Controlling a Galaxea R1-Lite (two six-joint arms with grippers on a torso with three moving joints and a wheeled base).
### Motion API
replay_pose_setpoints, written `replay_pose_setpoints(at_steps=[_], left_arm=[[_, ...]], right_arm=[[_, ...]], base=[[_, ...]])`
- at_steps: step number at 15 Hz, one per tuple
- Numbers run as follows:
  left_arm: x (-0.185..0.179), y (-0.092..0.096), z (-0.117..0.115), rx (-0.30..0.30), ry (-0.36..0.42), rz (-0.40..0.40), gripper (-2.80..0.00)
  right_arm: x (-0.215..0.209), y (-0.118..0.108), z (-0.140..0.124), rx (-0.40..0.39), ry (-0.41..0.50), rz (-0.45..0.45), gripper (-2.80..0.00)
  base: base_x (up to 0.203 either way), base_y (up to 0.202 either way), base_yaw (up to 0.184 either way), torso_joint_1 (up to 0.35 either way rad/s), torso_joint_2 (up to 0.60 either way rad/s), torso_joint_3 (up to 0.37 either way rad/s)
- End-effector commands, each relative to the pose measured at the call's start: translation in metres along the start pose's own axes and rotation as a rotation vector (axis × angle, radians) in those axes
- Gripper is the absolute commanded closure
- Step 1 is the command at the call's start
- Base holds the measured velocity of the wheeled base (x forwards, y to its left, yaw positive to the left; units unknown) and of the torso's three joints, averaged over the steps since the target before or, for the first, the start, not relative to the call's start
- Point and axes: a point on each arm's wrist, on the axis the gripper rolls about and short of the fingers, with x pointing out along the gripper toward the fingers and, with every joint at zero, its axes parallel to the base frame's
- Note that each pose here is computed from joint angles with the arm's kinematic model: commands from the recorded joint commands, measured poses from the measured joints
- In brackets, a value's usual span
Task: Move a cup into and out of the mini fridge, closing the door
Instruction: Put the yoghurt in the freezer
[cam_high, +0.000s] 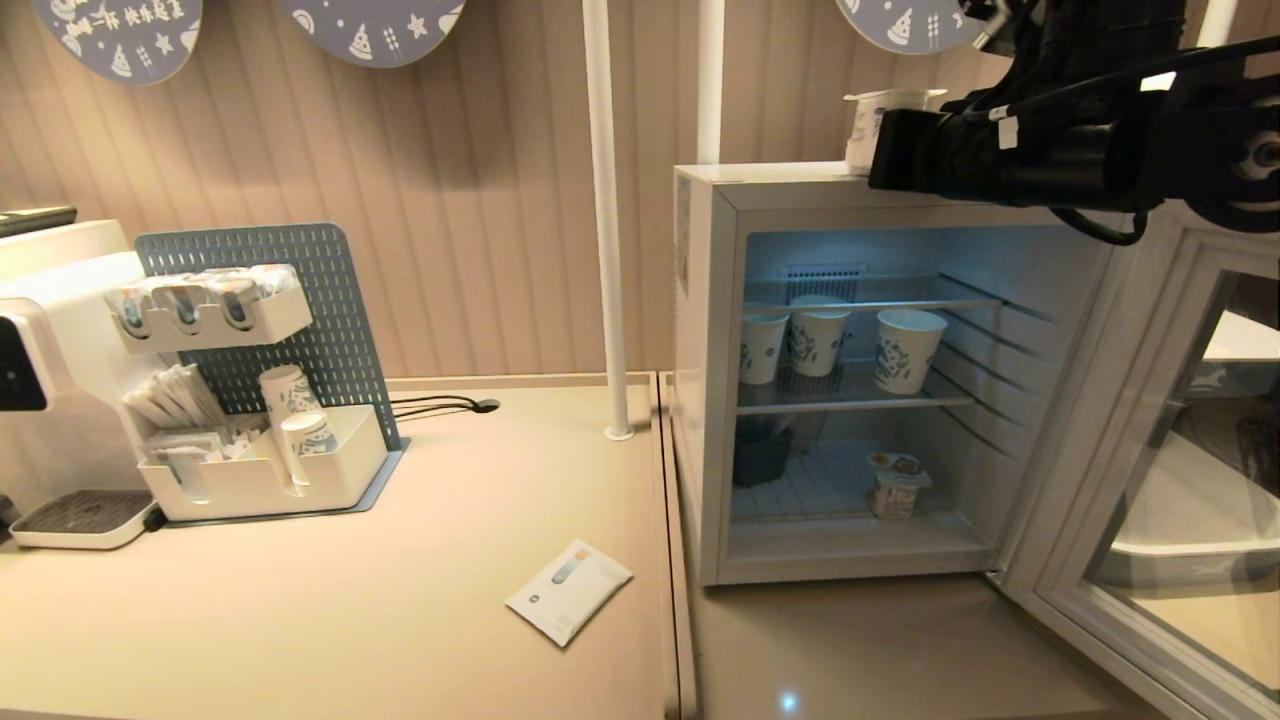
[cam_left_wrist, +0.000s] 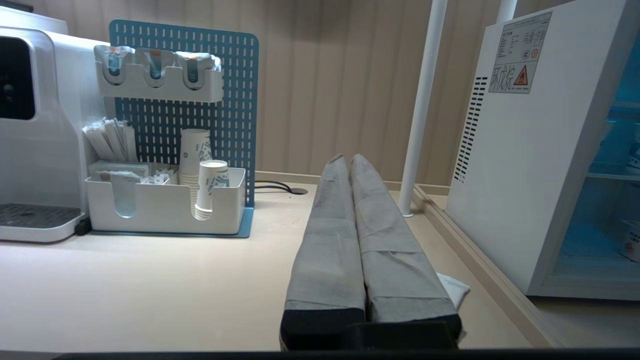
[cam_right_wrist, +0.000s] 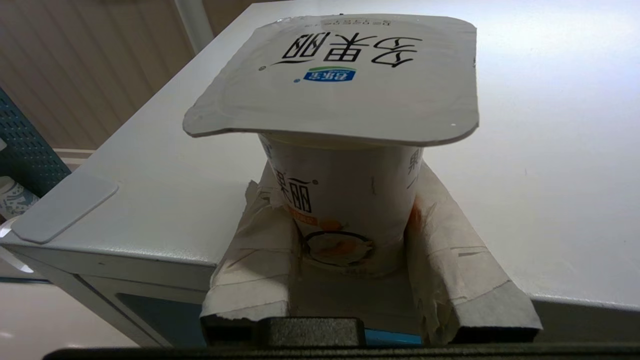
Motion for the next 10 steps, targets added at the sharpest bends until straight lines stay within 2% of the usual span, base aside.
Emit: replay_pose_setpoints(at_steps=[1, 5, 8, 10], left_arm=[[0.001, 0.001, -0.011, 0.0, 0.039, 0.007, 0.0], [0.001, 0.001, -0.011, 0.0, 0.039, 0.007, 0.0], [0.001, 0.001, -0.011, 0.0, 0.039, 0.007, 0.0], [0.001, 0.001, -0.011, 0.0, 0.039, 0.007, 0.0]], right_arm=[[-0.015, -0.001, 0.009, 0.004, -0.029, 0.002, 0.0], [-0.049, -0.003, 0.019, 0.002, -0.05, 0.012, 0.0], [-0.089, -0.001, 0.025, 0.006, -0.075, 0.039, 0.0], [-0.122, -0.001, 0.019, 0.004, -0.078, 0.06, 0.0]], base=[[0.0, 0.0, 0.0, 0.0, 0.0, 0.0], [0.0, 0.0, 0.0, 0.0, 0.0, 0.0], [0.0, 0.0, 0.0, 0.0, 0.0, 0.0], [0.0, 0.0, 0.0, 0.0, 0.0, 0.0]])
